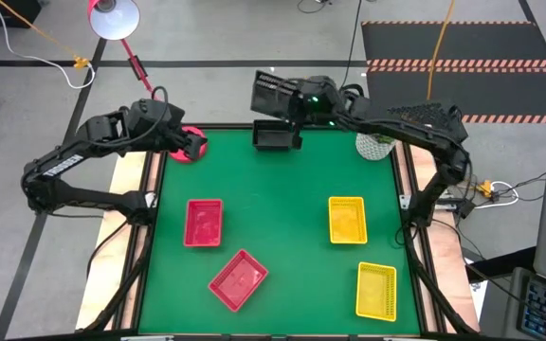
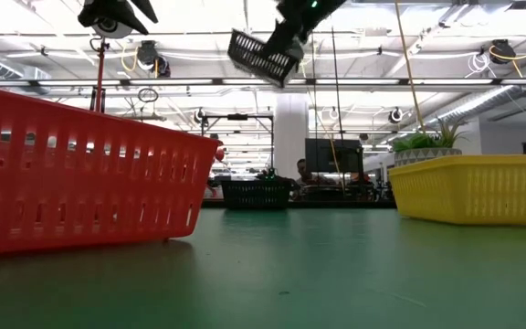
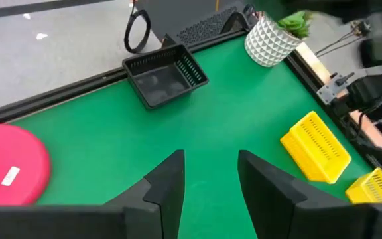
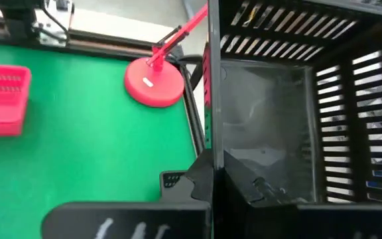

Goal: Stack baskets by color
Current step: Stack the bottom black bin on the top stacked black bins

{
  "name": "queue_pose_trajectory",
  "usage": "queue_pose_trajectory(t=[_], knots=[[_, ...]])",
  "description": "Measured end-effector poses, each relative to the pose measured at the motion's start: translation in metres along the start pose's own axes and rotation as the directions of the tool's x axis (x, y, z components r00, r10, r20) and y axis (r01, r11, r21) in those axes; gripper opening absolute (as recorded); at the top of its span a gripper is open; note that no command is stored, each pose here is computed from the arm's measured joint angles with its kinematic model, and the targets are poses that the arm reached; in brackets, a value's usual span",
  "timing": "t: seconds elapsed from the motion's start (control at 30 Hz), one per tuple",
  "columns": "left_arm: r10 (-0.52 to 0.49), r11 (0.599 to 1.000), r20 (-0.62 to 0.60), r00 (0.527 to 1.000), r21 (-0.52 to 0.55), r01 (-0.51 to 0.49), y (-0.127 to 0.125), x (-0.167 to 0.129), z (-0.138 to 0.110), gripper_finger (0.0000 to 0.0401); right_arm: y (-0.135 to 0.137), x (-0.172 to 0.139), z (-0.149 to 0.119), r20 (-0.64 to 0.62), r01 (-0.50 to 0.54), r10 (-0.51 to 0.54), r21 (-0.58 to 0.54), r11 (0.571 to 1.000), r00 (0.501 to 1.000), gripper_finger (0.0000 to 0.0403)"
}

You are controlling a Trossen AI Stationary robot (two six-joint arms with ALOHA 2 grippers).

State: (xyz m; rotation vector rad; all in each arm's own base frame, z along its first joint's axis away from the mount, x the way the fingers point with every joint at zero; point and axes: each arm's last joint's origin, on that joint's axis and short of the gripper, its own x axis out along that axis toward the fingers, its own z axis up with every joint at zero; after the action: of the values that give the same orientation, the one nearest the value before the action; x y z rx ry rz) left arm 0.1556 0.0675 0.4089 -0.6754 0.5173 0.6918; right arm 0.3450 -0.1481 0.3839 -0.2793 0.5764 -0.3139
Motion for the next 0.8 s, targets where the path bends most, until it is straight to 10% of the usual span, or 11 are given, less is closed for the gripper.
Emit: queue_pose_trajectory(t=[0.8], knots=[[0.027, 0.999, -0.032, 0.999, 0.048, -0.026, -0.08, 0.041, -0.05, 0.014, 0.01, 0.12, -0.064, -0.387, -0.174, 0.101, -0.16, 0.972, 0.916, 0.0]])
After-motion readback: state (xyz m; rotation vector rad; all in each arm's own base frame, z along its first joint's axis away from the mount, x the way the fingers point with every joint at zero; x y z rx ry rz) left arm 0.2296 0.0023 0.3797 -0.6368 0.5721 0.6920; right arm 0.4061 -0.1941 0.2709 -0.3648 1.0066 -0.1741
